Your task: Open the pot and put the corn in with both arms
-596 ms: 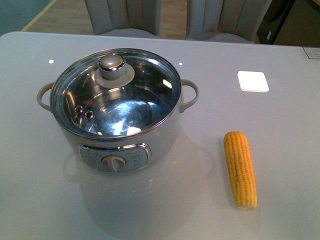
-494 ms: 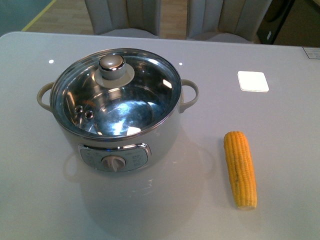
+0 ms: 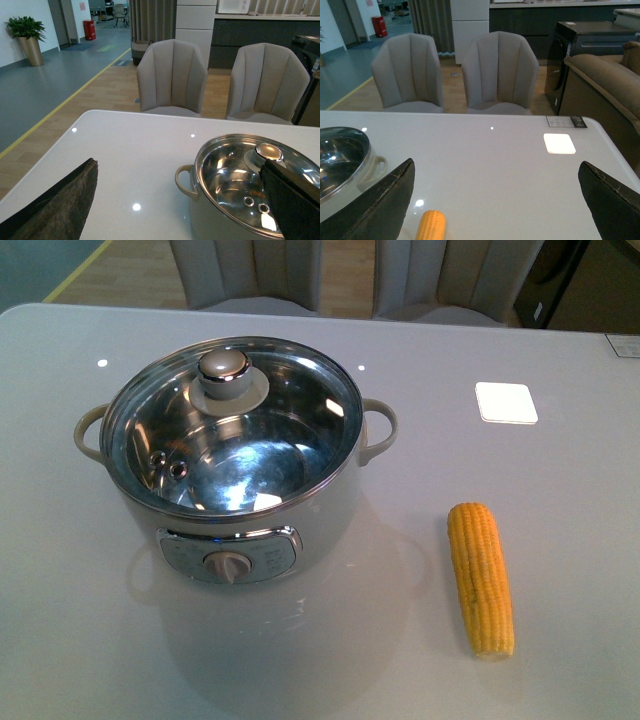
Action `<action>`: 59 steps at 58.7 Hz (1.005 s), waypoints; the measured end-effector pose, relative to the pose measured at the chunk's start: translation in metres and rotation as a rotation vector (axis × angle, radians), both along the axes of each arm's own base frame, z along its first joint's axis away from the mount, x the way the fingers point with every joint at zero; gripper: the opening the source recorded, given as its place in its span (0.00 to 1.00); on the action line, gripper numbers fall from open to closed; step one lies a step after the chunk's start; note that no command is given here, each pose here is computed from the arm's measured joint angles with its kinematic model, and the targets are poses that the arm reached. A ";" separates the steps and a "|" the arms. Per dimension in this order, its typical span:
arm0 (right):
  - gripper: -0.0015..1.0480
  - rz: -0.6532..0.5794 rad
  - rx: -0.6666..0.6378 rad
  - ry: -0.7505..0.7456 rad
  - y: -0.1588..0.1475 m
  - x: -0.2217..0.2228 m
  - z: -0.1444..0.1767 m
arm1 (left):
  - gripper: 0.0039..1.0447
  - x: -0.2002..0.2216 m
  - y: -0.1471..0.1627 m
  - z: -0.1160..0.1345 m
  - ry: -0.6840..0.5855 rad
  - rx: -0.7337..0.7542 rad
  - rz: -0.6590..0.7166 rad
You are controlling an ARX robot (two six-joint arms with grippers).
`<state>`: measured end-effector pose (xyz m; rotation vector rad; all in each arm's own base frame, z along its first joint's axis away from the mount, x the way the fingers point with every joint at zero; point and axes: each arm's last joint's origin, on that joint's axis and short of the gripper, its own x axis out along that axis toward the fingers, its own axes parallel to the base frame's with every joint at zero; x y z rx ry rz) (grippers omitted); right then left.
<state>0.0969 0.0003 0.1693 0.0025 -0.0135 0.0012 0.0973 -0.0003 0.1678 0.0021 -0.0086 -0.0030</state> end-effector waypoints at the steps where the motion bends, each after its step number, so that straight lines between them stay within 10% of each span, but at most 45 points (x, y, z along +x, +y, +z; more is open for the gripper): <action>1: 0.92 0.000 0.000 0.000 0.000 0.000 0.000 | 0.94 0.000 0.000 0.000 0.000 0.000 0.000; 13: 0.92 0.000 0.000 0.000 0.000 0.000 0.000 | 0.94 0.006 0.000 -0.007 0.293 -0.193 0.072; 35: 0.92 0.000 0.000 0.000 0.000 0.000 0.000 | 0.94 0.067 -0.012 0.025 0.175 -0.195 -0.114; 59: 0.92 0.000 0.000 0.000 0.000 0.000 0.000 | 0.94 0.165 -0.031 -0.003 0.267 0.000 -0.301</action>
